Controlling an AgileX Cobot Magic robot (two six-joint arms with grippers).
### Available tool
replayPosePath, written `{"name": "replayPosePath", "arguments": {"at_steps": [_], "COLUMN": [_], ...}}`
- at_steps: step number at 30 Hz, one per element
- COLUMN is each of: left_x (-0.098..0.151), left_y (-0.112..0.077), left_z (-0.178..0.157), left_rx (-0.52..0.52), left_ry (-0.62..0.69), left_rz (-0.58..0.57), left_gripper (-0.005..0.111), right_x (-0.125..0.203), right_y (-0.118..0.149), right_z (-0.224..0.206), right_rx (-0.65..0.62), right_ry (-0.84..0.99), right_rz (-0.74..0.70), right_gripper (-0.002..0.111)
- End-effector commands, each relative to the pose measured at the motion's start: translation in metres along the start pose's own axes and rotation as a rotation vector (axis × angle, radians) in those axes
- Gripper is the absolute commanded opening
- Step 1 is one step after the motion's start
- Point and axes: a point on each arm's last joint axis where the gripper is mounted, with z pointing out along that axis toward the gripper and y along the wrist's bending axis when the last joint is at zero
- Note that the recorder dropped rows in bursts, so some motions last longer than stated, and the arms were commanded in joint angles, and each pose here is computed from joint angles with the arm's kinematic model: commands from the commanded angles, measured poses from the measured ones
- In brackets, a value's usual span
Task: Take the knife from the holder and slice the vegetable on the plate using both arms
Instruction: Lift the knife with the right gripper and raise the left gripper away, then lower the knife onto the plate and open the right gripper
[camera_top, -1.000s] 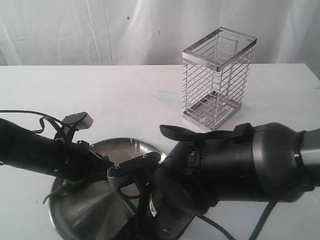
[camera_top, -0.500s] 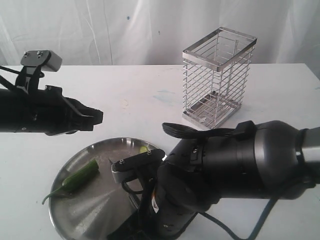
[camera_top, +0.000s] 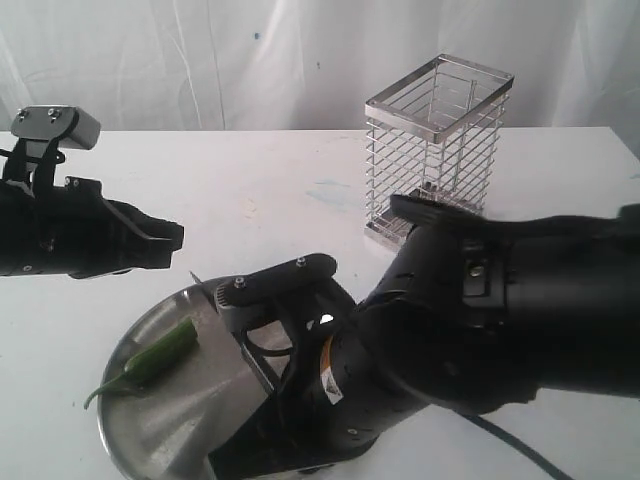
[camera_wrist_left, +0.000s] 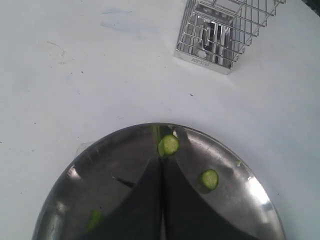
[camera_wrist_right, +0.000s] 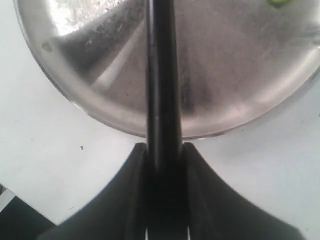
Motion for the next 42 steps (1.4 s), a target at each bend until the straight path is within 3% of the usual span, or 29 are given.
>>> {"name": "replayPosePath", "arguments": {"at_steps": [1,6,9,16,27,34,42], "left_x": [0.000,0.002,0.002,0.002,-0.002,-0.002,-0.002], "left_y": [-0.002,0.000,0.001,0.000,0.011,0.011,0.010], "left_z": [-0.002,-0.002,-0.002,-0.002,-0.003,-0.003,-0.003], "left_rx": [0.018,-0.009,-0.015,-0.010,-0.124,-0.124,-0.117], "left_ry": [-0.006,0.010,0.009,0.007,-0.036,-0.039,-0.038], "left_rz": [-0.016,0.027,-0.014,-0.068,-0.111,-0.130,-0.130], "left_gripper": [0.000,0.000,0.000,0.000,0.000,0.000,0.000], "right_x": [-0.004,-0.002,0.008,0.026,0.001,-0.023,-0.021], "right_y": [0.000,-0.001,-0.005,-0.014,-0.021,-0.013,-0.019], "right_z": [-0.021,-0.031,-0.030,-0.004,0.043,0.050,0.071], "right_rx": [-0.021,-0.090,-0.117,-0.086,-0.119,-0.128,-0.080], "right_ry": [-0.100,-0.229,-0.274,-0.203,-0.255,-0.263,-0.193], "right_rz": [-0.035,0.002,0.017,0.026,0.250,0.285,0.302], "right_gripper": [0.000,0.000,0.000,0.000,0.000,0.000,0.000]}}
